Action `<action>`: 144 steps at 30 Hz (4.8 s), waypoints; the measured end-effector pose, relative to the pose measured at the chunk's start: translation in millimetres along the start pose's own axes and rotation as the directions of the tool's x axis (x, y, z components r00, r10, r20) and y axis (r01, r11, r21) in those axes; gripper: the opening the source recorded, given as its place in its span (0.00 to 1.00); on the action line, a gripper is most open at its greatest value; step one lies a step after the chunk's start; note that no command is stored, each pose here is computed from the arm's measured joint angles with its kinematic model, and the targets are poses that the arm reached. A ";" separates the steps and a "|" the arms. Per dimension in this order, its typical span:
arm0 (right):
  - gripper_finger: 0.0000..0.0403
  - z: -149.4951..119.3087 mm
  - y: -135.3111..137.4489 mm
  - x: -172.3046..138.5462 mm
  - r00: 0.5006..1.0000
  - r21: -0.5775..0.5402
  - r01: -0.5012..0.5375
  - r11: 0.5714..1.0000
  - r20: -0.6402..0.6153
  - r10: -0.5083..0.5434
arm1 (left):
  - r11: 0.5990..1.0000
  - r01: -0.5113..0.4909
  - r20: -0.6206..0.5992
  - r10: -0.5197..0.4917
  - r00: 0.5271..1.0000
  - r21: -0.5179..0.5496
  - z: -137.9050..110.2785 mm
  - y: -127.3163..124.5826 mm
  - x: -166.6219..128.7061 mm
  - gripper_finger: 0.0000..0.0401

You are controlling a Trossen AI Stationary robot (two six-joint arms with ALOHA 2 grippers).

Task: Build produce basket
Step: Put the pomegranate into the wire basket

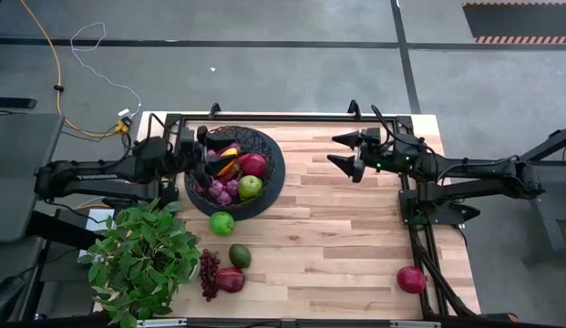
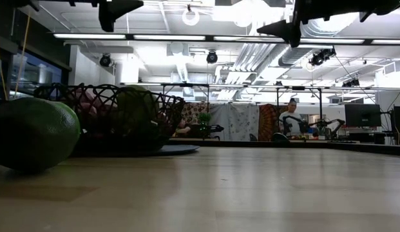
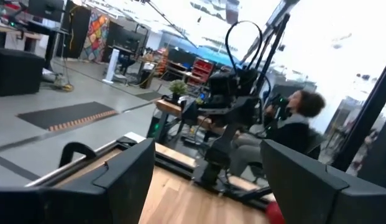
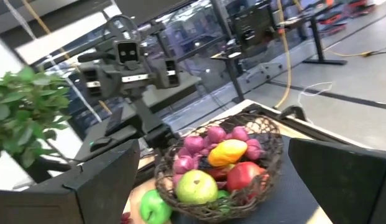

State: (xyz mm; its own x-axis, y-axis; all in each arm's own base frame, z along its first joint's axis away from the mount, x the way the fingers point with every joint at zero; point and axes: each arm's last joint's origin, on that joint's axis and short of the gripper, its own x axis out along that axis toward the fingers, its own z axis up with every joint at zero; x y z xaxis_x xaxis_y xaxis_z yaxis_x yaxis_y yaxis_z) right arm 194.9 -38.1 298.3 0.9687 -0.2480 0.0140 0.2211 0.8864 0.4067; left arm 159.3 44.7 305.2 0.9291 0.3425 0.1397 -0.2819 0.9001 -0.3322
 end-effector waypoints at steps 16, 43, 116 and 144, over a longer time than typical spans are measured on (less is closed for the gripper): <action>0.98 9.2 8.9 2.1 0.996 -0.001 -0.085 0.996 -0.040 0.084 | 1.000 -0.018 0.001 0.018 1.000 0.025 -0.8 0.3 1.0 0.70; 0.98 -112.2 102.6 -99.9 -0.232 -0.016 0.347 0.938 -0.970 0.070 | 0.998 -0.045 0.010 0.044 0.999 0.035 -0.5 1.1 1.0 0.70; 0.88 -43.2 66.8 61.8 0.562 -0.229 -0.100 0.968 -0.816 -0.135 | 0.996 -0.075 0.021 0.074 0.997 0.051 -0.1 2.0 0.9 0.70; 0.88 -6.3 0.8 71.0 0.986 0.089 -0.158 0.983 -0.042 0.162 | 0.987 0.010 -0.007 -0.009 1.000 0.160 -0.9 -0.5 1.0 0.70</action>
State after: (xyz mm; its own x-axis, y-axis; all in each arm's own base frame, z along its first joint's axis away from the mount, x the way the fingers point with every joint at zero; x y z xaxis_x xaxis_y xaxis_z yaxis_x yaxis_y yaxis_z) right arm 264.6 -52.6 293.8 0.9956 -0.0844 0.0412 0.0544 0.8760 0.4793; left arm 160.6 44.3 304.7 0.9333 0.3323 0.1360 -0.3071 0.9350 -0.1771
